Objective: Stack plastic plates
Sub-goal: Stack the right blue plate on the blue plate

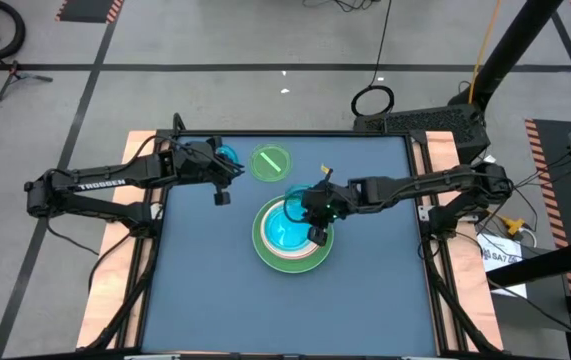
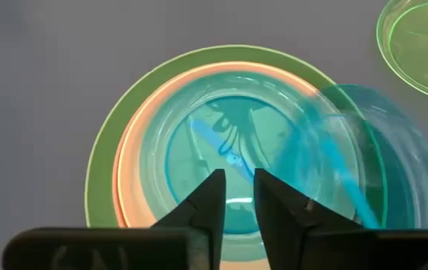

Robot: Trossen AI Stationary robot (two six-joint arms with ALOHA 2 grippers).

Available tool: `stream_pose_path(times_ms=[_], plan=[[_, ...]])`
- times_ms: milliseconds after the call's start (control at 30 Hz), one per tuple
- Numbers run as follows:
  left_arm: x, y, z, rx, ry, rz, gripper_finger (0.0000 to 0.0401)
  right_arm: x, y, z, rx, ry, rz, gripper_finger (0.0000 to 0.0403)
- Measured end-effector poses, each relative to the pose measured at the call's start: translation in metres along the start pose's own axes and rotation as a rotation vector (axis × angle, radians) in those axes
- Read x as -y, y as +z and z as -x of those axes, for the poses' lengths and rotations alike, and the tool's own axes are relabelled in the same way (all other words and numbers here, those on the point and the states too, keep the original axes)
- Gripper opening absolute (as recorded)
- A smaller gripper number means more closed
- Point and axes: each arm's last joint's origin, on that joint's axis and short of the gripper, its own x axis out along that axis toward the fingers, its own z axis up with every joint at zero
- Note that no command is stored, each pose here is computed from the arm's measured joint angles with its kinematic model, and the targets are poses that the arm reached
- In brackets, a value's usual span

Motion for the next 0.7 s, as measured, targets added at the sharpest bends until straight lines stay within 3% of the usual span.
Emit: stream_pose_path(times_ms=[267,433,567,700], plan=[[0.0,0.001,0.0,0.012,0.005,0.002,0.0062,0.005,0.0,0.0,-0.001,-0.038,-0.003,0.0082],[0.0,0.001,0.0,0.013,0.005,0.002,0.0062,0.022,-0.006,0.001,-0.028,-0.294,-0.083,0.008],[0.0,0.001,0.0,0.013,0.005,0.002,0.0062,0.049,-0.012,0.006,-0.058,-0.533,-0.238,0.008],[-0.001,0.001,0.0,0.014,0.006,0.002,0.0062,0.078,-0.015,0.009,-0.086,-0.62,-0.353,0.0082]])
